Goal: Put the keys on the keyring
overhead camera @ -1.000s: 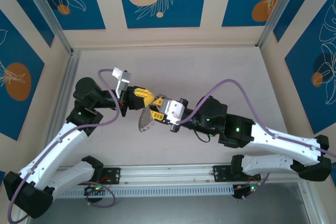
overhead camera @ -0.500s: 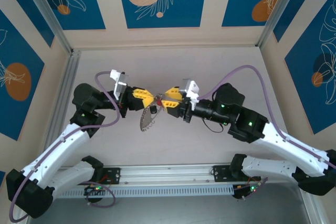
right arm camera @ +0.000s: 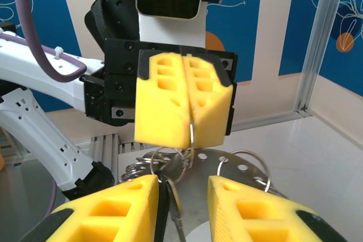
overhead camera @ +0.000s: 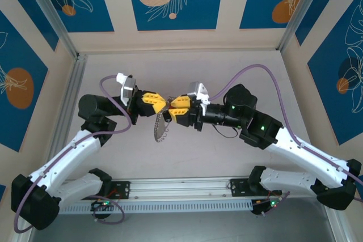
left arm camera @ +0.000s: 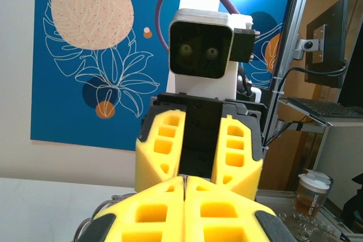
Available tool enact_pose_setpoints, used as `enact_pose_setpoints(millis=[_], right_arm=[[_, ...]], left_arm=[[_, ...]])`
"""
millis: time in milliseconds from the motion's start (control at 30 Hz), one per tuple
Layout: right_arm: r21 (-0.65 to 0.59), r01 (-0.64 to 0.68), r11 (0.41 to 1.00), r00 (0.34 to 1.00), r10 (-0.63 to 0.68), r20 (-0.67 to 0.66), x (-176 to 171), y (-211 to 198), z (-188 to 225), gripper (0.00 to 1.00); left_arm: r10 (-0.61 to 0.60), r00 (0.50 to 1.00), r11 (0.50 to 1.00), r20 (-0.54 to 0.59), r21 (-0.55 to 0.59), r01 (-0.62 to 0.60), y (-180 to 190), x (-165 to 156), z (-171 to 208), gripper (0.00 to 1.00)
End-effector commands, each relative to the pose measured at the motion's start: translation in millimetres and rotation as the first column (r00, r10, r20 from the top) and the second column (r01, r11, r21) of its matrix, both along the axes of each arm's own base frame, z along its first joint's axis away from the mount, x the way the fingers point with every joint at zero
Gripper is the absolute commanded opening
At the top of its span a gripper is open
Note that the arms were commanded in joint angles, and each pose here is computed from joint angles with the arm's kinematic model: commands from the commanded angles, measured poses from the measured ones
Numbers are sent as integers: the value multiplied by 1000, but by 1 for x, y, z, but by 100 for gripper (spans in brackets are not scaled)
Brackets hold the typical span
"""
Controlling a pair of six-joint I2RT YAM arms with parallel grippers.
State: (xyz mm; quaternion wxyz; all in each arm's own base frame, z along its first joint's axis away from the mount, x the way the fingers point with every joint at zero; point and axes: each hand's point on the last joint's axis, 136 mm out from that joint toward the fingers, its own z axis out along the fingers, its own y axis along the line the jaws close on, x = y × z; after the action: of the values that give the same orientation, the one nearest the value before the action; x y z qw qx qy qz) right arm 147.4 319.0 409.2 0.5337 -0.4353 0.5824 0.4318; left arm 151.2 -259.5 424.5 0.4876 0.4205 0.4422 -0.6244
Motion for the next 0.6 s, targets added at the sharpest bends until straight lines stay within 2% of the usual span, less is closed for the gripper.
enact_pose_setpoints(millis=[0,400,467,567], right_arm=[[74,-30,997,1000,30,4,-3,-2,22,29],[82,-90,993,996,89,6,-8,7,24,27],[74,-87,993,996,88,-1,-6,9,22,24],[70,-91,993,996,92,-3,-5,11,21,12]], left_arm=[[-10,997,999,74,-45,13,4,-12,15,0],[-13,997,999,74,-40,16,2,-12,15,0],[-14,997,999,76,-41,17,2,-13,16,0],[-15,997,999,78,-42,19,1,-13,16,0]])
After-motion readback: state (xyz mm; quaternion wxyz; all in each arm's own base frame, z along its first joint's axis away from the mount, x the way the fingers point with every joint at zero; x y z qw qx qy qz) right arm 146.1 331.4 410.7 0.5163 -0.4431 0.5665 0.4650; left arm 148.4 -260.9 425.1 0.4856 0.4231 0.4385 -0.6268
